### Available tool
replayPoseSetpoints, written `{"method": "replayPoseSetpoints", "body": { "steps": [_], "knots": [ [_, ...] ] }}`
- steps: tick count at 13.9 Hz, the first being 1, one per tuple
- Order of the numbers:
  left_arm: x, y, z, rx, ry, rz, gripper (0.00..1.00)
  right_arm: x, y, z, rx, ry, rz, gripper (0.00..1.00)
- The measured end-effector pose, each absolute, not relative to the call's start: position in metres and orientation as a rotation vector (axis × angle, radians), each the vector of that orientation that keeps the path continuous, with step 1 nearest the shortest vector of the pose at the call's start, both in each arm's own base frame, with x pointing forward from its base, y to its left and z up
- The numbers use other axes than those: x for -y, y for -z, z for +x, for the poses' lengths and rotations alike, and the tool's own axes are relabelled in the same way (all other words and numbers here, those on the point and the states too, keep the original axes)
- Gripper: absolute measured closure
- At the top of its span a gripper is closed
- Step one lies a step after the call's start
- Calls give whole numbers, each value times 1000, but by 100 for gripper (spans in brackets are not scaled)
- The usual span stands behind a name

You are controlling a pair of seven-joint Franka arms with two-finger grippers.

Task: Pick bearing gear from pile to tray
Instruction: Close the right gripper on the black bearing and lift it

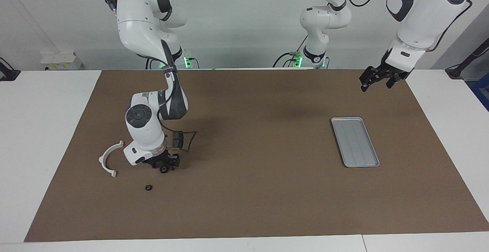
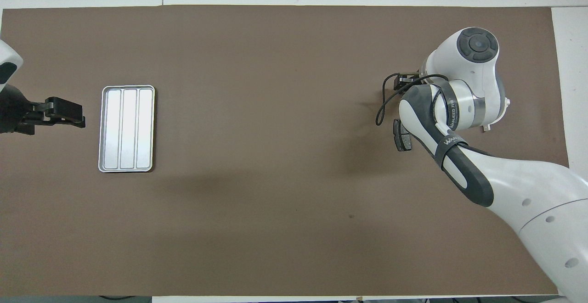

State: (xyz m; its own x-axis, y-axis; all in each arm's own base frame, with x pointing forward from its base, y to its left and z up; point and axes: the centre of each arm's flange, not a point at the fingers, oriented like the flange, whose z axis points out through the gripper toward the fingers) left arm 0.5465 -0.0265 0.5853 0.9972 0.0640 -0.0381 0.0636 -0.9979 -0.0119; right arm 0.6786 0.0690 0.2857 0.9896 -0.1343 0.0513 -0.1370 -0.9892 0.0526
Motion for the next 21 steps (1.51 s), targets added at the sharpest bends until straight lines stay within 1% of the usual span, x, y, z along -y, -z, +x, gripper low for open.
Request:
{"method": "replayPoseSetpoints", "body": {
  "steps": [2, 3, 6, 12, 13, 16, 17, 21],
  "knots": [
    [26, -585, 547, 100, -60, -3129, 0, -68, -290, 682, 213, -90, 3078, 20],
    [26, -585, 547, 100, -60, -3129, 0, -68, -291, 683, 215, -94, 3078, 26],
    [26, -585, 547, 100, -60, -3129, 0, -63, -290, 684, 224, -93, 3076, 30],
    [26, -585, 547, 100, -60, -3129, 0, -62, -287, 686, 228, -113, 3077, 30],
    [26, -585, 547, 100, -60, -3129, 0, -62, -286, 687, 229, -114, 3077, 37],
    [26, -585, 547, 100, -60, -3129, 0, -62, -285, 687, 229, -113, 3078, 40],
    [26, -585, 547, 100, -60, -3129, 0, -64, -286, 687, 232, -117, 3079, 49],
    [26, -585, 547, 100, -60, -3129, 0, -68, -286, 687, 287, -117, 3076, 50]
  ]
}}
